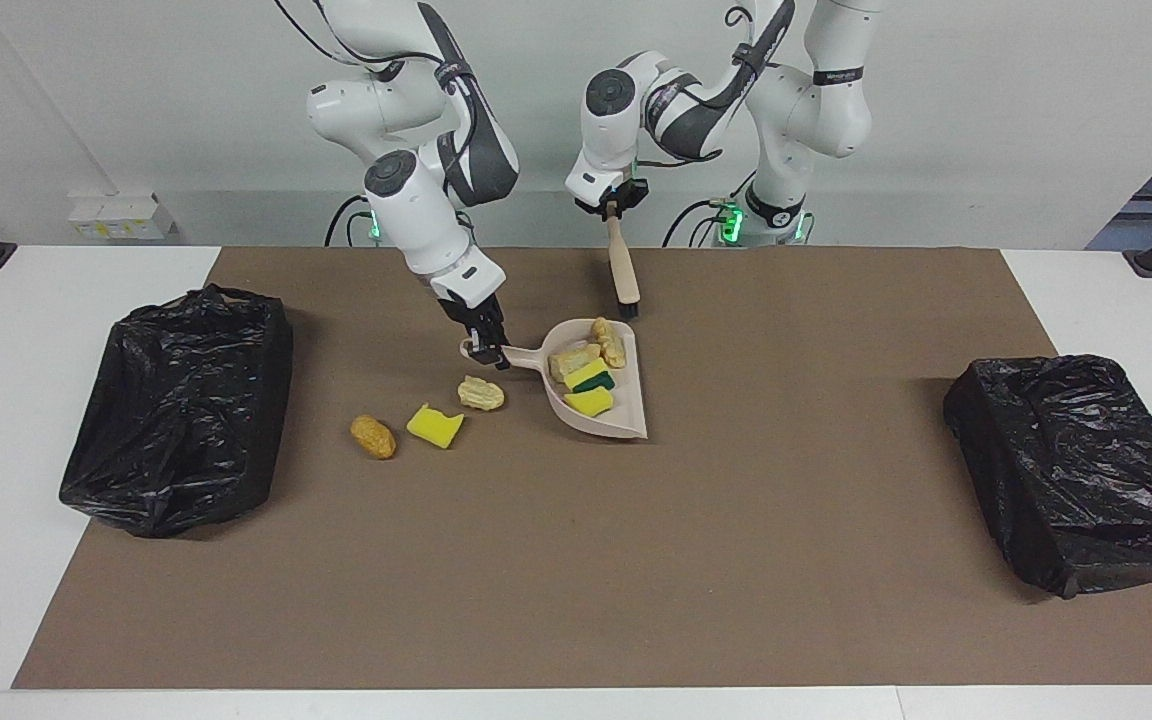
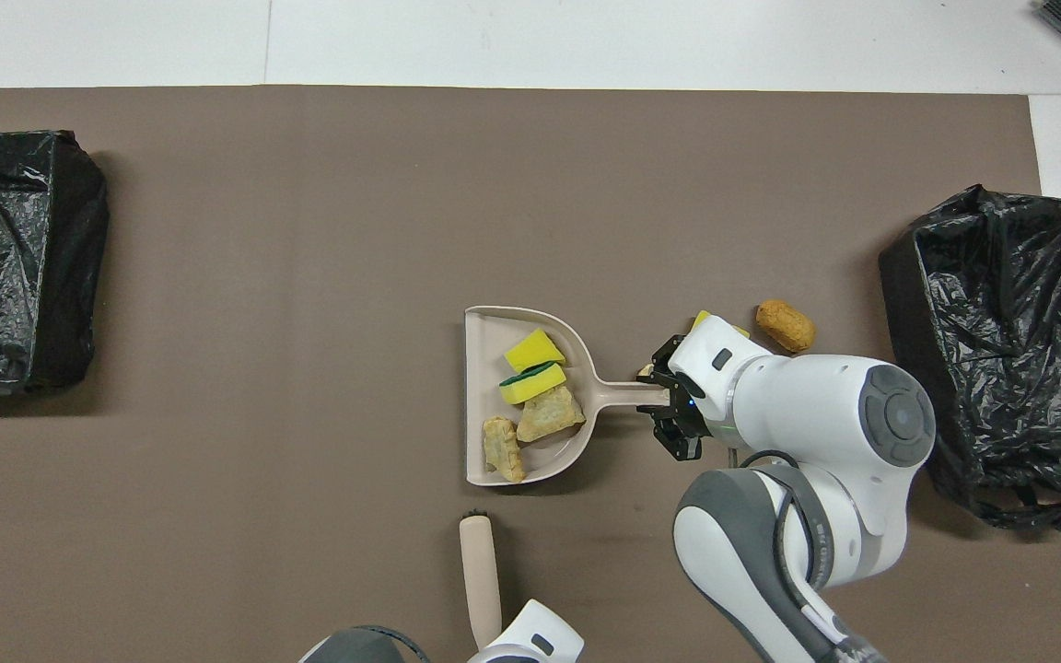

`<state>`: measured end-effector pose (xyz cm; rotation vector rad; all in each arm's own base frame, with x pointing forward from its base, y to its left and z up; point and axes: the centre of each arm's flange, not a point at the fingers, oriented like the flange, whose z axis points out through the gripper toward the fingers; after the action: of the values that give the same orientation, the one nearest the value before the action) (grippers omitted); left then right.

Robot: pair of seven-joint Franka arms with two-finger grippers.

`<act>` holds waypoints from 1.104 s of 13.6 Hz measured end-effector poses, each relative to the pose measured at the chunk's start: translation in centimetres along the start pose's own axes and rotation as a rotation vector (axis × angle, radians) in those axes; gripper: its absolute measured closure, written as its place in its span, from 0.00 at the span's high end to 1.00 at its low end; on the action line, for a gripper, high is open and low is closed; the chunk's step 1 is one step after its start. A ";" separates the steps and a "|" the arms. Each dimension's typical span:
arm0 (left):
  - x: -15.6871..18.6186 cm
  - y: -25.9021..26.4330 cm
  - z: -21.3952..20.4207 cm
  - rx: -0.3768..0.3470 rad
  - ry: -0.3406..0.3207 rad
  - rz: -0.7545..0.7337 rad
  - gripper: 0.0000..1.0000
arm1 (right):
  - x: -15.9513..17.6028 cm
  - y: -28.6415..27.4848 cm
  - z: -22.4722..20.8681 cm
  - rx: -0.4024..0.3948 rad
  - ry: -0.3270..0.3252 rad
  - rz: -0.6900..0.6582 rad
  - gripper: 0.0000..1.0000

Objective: Sweep and dump trash in bin
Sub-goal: 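Carry the dustpan with the right gripper over the nearer black bag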

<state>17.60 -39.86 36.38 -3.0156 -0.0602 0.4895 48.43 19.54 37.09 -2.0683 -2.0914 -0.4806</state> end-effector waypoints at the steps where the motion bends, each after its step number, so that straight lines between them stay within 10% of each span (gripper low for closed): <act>1: -0.2 0.1 0.3 -0.005 0.007 0.005 0.27 | -0.2 0.1 -0.1 -0.003 0.018 0.010 0.33; 15: 1.7 -0.7 0.9 -0.045 0.029 0.065 0.27 | -16.9 5.1 -18.7 0.091 0.172 -0.029 0.33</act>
<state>18.96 -38.97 35.09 -3.0760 0.0298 0.4551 51.93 -2.72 49.48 -1.8778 -2.0084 -0.5366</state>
